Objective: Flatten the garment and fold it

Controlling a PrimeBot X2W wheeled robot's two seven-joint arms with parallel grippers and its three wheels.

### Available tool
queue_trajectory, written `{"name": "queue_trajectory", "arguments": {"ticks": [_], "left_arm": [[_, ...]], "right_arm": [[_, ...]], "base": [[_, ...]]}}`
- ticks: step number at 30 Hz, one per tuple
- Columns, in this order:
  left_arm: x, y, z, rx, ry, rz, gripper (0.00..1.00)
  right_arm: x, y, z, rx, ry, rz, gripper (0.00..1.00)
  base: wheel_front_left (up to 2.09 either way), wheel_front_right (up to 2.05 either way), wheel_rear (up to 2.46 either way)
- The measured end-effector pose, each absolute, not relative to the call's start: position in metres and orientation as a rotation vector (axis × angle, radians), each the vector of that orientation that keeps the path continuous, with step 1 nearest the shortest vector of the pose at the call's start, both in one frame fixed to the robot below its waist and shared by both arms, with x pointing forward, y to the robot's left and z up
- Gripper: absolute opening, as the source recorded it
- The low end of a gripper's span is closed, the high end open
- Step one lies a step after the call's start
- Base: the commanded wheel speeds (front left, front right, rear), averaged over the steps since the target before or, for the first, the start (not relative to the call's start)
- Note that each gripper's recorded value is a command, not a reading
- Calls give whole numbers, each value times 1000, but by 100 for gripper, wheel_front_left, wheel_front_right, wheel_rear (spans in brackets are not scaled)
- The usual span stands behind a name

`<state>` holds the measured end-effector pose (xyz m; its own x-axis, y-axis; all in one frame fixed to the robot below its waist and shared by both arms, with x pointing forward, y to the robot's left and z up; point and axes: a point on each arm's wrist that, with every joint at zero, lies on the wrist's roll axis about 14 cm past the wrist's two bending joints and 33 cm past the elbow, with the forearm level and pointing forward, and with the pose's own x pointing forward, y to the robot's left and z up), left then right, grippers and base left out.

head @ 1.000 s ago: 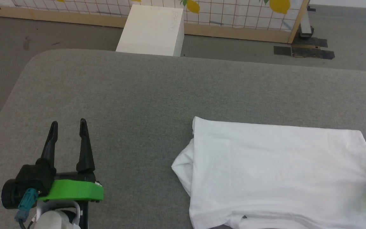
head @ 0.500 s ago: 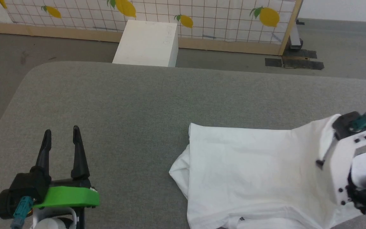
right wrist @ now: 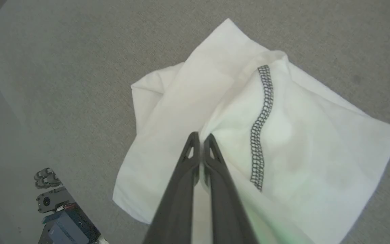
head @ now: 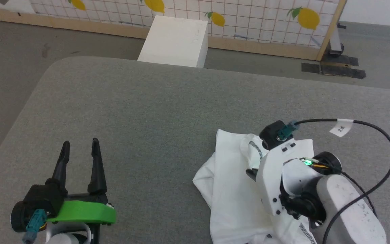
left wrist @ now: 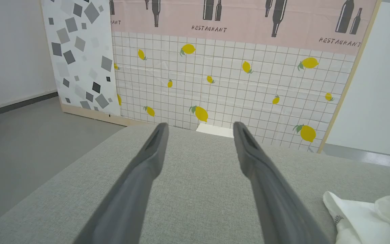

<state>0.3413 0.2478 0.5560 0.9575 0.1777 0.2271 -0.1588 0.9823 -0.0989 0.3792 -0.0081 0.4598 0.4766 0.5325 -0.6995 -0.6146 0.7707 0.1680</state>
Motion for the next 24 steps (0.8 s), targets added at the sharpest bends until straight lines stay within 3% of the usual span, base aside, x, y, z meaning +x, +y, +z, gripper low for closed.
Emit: {"name": "queue_trajectory", "arguments": {"ticks": [4, 11, 12, 17, 21, 24], "left_arm": [[330, 261, 548, -78, -214, 221, 100], [321, 274, 541, -75, -191, 267, 100], [321, 275, 539, -79, -185, 272, 100], [326, 273, 540, -84, -189, 261, 100], [333, 266, 542, -91, -200, 232, 100], [339, 258, 546, -98, -213, 203, 100]], "right_arm": [[387, 34, 453, -105, 781, 784, 0], [380, 54, 422, -115, 836, 823, 0], [374, 56, 409, -131, 866, 832, 100], [359, 77, 424, -63, 836, 923, 100], [358, 94, 468, 20, 721, 992, 100], [370, 87, 498, 51, 616, 965, 100]], "base": [[0, 0, 0], [0, 0, 0], [0, 0, 0], [0, 0, 0], [0, 0, 0], [0, 0, 0]]}}
